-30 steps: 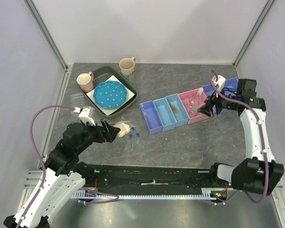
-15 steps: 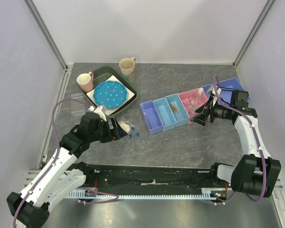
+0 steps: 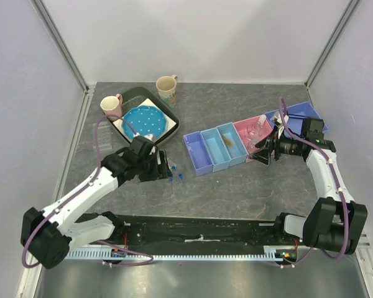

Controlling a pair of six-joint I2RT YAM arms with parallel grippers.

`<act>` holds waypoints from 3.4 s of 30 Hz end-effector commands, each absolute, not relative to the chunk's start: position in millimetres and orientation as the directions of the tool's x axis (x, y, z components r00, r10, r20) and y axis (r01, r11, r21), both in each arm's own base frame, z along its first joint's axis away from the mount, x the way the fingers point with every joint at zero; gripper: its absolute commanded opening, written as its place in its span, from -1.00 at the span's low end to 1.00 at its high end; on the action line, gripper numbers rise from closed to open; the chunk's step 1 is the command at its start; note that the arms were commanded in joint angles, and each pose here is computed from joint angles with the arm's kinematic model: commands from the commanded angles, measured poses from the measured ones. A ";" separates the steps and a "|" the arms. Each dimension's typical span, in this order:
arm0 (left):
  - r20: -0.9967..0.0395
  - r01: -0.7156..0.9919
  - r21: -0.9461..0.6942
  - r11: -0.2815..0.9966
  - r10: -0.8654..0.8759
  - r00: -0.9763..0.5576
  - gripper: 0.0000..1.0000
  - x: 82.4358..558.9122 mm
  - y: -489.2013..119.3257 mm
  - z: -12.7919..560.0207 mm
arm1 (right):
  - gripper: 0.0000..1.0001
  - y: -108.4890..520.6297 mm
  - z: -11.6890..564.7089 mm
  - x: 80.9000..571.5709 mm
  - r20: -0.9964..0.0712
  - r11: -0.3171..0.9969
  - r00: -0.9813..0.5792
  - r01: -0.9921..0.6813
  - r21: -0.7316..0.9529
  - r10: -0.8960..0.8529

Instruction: Organize the chemistry lab equipment

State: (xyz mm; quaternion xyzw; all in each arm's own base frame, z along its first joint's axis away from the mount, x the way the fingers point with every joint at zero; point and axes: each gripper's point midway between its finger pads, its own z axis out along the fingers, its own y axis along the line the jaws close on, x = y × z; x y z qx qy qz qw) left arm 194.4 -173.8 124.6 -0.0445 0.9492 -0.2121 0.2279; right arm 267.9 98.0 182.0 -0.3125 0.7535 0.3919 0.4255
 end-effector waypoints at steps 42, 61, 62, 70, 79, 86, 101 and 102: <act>-0.391 0.111 -0.090 0.990 0.067 -0.918 0.12 206.4 -207.1 56.7 | 0.57 96.4 190.6 275.9 -0.912 0.471 -0.376 -0.842 0.262 -0.164; -0.520 0.096 -0.145 0.985 0.006 -0.854 0.04 245.9 -189.2 104.6 | 0.57 96.3 191.5 275.4 -0.913 0.470 -0.371 -0.845 0.256 -0.170; -0.530 0.091 -0.167 0.982 -0.012 -0.848 0.05 248.5 -187.5 110.3 | 0.57 96.3 191.4 275.2 -0.913 0.470 -0.372 -0.844 0.257 -0.169; -0.550 0.023 -0.261 0.965 -0.129 -0.825 0.07 279.6 -176.1 122.1 | 0.57 96.3 190.8 275.0 -0.912 0.469 -0.373 -0.845 0.257 -0.170; -0.442 -0.275 -0.381 0.882 -0.436 -0.784 0.10 315.8 -162.8 105.8 | 0.57 95.3 188.8 276.3 -0.910 0.473 -0.376 -0.843 0.257 -0.175; -0.332 -0.609 -0.368 0.702 -0.711 -0.619 0.16 311.7 -148.9 83.8 | 0.57 95.8 188.9 276.4 -0.909 0.468 -0.380 -0.843 0.264 -0.172; -0.272 -0.800 -0.360 0.480 -0.874 -0.402 0.11 313.8 -156.1 62.7 | 0.56 94.0 188.8 275.3 -0.909 0.475 -0.372 -0.844 0.247 -0.188; -0.272 -0.803 -0.355 0.478 -0.875 -0.401 0.10 313.1 -155.4 61.1 | 0.57 94.4 189.5 275.6 -0.910 0.473 -0.368 -0.846 0.244 -0.189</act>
